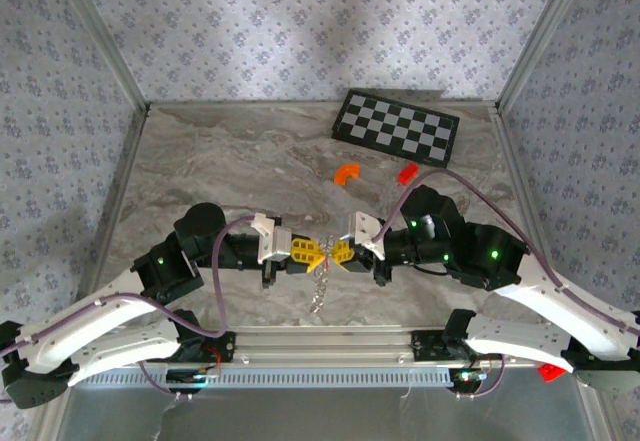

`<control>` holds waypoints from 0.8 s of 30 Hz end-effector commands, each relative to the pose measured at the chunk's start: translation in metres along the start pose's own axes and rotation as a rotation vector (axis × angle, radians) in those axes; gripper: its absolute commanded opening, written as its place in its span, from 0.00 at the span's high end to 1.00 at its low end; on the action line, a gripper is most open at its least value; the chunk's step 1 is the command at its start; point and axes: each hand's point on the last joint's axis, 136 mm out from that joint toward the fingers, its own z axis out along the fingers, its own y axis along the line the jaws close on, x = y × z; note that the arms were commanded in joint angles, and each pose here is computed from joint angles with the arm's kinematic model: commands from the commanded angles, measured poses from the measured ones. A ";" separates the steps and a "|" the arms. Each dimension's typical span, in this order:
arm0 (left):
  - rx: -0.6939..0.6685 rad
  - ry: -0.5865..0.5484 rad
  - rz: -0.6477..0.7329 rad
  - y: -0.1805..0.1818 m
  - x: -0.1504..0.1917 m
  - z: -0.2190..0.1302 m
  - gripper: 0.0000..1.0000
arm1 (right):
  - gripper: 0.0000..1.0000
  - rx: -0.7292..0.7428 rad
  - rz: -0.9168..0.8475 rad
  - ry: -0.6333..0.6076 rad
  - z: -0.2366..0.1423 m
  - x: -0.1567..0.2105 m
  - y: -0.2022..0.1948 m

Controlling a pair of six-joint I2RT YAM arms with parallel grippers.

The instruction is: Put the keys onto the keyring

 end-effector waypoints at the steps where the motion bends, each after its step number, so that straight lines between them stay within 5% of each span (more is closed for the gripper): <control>1: 0.033 -0.096 0.050 -0.009 -0.031 -0.007 1.00 | 0.98 0.020 0.009 -0.001 0.002 0.002 -0.005; 9: 0.013 -0.109 0.055 -0.008 -0.033 -0.011 1.00 | 0.61 0.018 0.002 -0.084 -0.010 -0.004 0.002; 24: 0.019 -0.123 0.049 -0.008 -0.037 -0.011 1.00 | 0.60 -0.009 0.043 -0.189 -0.015 -0.004 0.013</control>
